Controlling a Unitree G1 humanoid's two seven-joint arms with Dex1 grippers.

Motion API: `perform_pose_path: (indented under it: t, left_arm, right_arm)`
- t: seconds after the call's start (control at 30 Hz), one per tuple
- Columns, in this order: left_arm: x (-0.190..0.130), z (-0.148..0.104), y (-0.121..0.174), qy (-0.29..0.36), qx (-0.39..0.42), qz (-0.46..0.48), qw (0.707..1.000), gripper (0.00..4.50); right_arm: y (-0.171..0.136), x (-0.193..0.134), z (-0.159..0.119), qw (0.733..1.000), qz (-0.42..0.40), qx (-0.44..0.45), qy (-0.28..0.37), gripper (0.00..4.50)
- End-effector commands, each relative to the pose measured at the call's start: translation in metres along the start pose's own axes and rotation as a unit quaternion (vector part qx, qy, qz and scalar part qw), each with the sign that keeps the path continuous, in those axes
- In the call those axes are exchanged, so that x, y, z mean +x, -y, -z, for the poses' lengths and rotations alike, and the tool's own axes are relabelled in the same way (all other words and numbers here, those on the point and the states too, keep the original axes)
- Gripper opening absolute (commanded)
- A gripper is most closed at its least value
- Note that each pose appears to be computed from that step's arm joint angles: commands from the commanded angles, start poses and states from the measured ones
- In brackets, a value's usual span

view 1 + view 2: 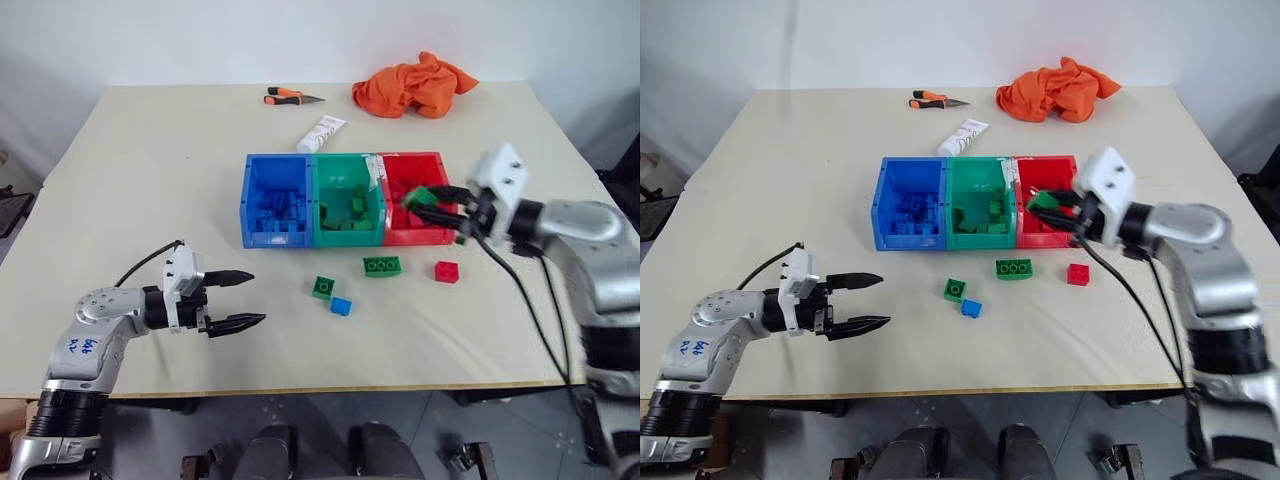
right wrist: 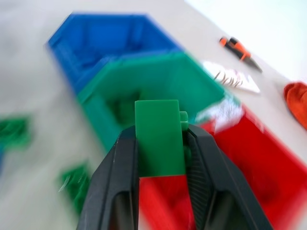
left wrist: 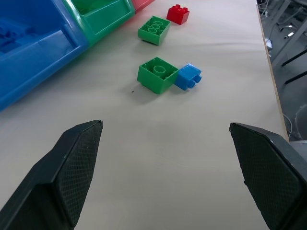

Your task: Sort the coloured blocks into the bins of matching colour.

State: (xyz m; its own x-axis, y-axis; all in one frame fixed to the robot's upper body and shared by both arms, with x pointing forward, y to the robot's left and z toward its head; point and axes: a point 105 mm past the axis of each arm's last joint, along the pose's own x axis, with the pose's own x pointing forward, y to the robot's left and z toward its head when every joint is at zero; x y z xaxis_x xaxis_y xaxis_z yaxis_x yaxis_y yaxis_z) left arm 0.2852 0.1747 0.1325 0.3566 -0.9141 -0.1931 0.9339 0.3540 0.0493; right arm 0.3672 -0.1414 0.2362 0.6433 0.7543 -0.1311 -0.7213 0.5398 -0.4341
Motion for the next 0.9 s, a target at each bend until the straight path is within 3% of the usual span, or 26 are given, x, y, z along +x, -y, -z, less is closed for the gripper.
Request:
perform_pose_path:
  t: [0.03, 0.1, 0.3, 0.47, 0.63, 0.9]
  left_arm:
    - [0.000, -0.008, -0.002, 0.011, 0.020, -0.010, 1.000, 4.50]
    - [0.000, -0.010, -0.001, 0.015, 0.021, -0.015, 1.000, 4.50]
    - [-0.005, -0.008, 0.002, 0.016, 0.020, -0.030, 0.999, 4.50]
    - [-0.005, -0.007, 0.004, 0.016, 0.017, -0.031, 0.999, 4.50]
    - [0.001, -0.009, 0.001, 0.016, 0.018, -0.018, 1.000, 4.50]
    - [0.004, -0.011, -0.010, 0.009, 0.023, 0.005, 1.000, 4.50]
  right_arm:
    - [0.012, 0.029, 0.004, 1.000, 0.017, -0.003, 0.001, 0.90]
    - [0.015, 0.044, 0.004, 1.000, 0.019, 0.002, 0.007, 0.90]
    - [0.023, 0.071, 0.002, 0.999, 0.036, 0.011, 0.024, 2.84]
    - [0.026, 0.058, -0.013, 0.997, 0.034, -0.025, 0.060, 4.47]
    - [0.005, 0.007, -0.009, 0.997, -0.022, -0.042, 0.064, 4.47]
    - [-0.024, -0.108, 0.021, 0.999, -0.011, 0.002, -0.043, 4.47]
